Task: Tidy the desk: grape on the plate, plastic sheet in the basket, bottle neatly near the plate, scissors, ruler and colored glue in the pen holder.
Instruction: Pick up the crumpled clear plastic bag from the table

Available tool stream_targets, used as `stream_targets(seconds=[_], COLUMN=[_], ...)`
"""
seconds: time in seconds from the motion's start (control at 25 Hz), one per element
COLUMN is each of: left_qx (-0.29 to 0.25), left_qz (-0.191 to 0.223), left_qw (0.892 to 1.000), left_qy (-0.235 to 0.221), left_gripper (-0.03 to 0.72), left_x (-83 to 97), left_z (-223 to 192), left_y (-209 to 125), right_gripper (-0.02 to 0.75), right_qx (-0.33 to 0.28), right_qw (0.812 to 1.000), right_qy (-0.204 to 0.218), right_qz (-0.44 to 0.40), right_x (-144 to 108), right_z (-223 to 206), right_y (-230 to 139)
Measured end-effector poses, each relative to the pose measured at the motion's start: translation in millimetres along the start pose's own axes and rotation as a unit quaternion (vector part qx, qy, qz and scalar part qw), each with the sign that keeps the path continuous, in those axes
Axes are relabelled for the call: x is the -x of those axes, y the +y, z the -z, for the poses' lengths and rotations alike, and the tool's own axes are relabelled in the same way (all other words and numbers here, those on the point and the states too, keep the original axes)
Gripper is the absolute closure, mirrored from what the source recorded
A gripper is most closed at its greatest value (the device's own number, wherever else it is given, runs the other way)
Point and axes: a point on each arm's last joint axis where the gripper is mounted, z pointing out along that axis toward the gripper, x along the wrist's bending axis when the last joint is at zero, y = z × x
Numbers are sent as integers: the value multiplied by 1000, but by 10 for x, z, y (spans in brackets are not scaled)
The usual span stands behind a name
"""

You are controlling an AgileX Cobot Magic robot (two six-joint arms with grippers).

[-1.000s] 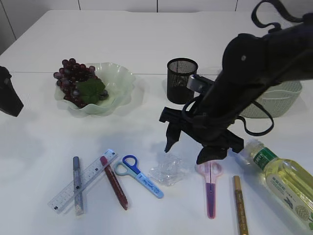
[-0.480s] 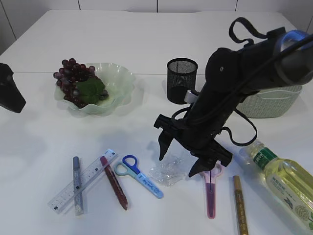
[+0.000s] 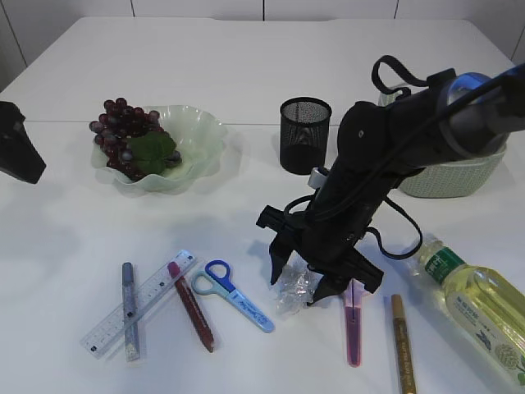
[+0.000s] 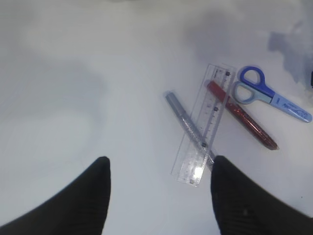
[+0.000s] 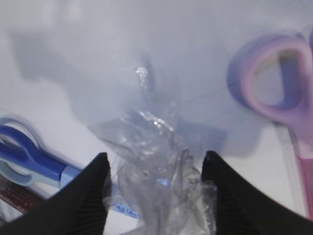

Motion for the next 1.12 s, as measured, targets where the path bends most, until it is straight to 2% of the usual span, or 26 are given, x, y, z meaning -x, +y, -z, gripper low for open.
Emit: stream_targets(seconds=[0.12,0.56,0.84,1.12], left_qx=[2,10,10,10], left_qz=[0,0,0,0], left_qw=[1000,1000,1000,1000], left_qy=[0,1,1,1], left_gripper=[219,219,219,219], left_x=[0,-2,-2,-2], left_z=[0,0,0,0], left_y=[3,19,19,19], right_gripper=[346,562,579,582], right_qx=[-2,-4,2,67], right_qw=[1000,1000,998,991], right_qy=[4,8,31,94], right_qz=[-4,12,51,69], right_x=[-8,-15,-85,-161], right_z=[1,2,175,800], right_y=[-2,-7,-40,227])
